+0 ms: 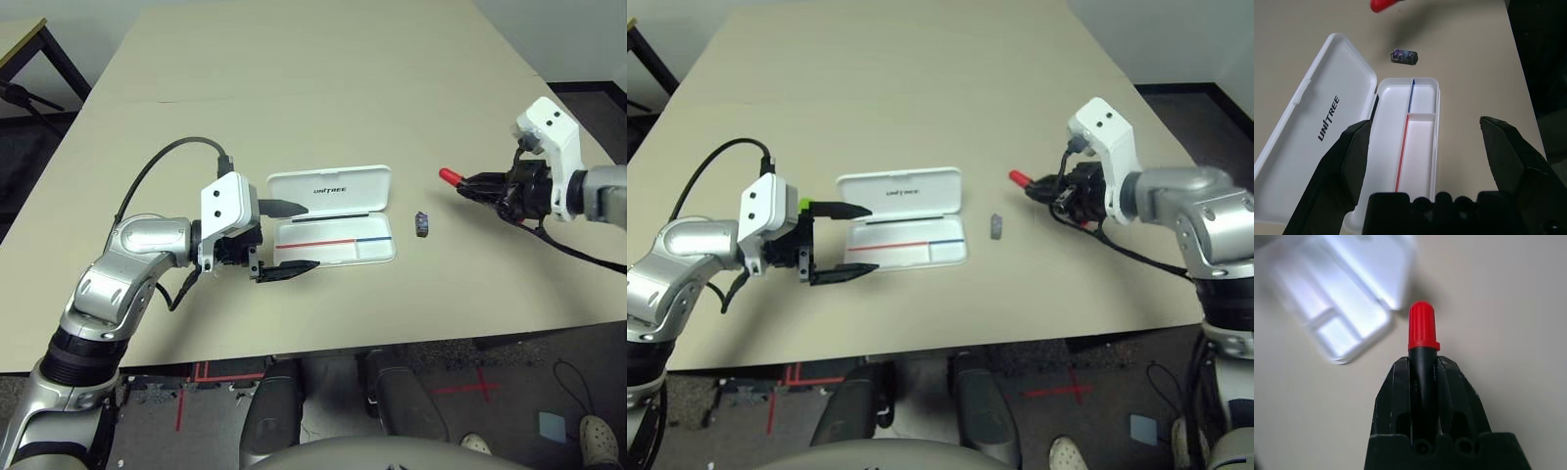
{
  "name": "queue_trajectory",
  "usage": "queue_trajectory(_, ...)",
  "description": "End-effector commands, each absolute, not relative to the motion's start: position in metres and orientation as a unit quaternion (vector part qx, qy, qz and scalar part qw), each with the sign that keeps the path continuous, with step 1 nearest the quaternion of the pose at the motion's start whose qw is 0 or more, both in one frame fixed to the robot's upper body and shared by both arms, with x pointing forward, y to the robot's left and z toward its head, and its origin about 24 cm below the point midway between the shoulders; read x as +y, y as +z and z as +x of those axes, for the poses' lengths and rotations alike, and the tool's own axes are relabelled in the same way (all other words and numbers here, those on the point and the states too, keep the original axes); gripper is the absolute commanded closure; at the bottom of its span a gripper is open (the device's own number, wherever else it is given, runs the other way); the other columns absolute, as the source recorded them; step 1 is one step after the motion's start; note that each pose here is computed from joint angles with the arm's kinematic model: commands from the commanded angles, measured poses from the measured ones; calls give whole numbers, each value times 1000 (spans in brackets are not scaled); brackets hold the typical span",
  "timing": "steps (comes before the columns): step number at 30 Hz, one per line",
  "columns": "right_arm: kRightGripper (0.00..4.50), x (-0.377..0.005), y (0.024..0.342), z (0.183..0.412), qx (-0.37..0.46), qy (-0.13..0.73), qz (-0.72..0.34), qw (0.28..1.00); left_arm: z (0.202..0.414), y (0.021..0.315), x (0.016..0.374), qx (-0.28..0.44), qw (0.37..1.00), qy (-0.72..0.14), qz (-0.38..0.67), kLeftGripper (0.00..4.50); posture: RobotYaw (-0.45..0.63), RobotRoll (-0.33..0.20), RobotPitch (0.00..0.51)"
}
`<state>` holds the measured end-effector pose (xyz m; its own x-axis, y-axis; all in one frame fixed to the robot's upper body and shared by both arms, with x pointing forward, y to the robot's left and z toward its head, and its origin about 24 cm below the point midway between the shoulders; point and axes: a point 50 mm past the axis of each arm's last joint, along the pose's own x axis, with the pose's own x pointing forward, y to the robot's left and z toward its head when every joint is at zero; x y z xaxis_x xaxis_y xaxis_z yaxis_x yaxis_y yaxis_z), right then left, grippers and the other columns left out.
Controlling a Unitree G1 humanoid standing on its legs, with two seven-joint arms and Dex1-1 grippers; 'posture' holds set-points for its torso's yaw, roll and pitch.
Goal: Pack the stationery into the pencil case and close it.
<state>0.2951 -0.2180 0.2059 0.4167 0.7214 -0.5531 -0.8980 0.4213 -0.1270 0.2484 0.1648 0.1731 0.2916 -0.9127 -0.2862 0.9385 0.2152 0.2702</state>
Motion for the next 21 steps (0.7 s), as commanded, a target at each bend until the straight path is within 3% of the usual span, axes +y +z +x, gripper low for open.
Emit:
queue_trajectory(1,3970,-204,204,304,205,545,-242,776,248,173,166,36,777,-595,203,0,-105,0,153)
queue_trajectory(9,3970,-145,181,320,164,629,-287,704,247,173,167,37,780,-590,206,0,-77,0,152)
queue_trajectory(21,3970,-84,165,337,101,658,-307,680,243,172,167,37,786,-581,208,0,-39,0,148)
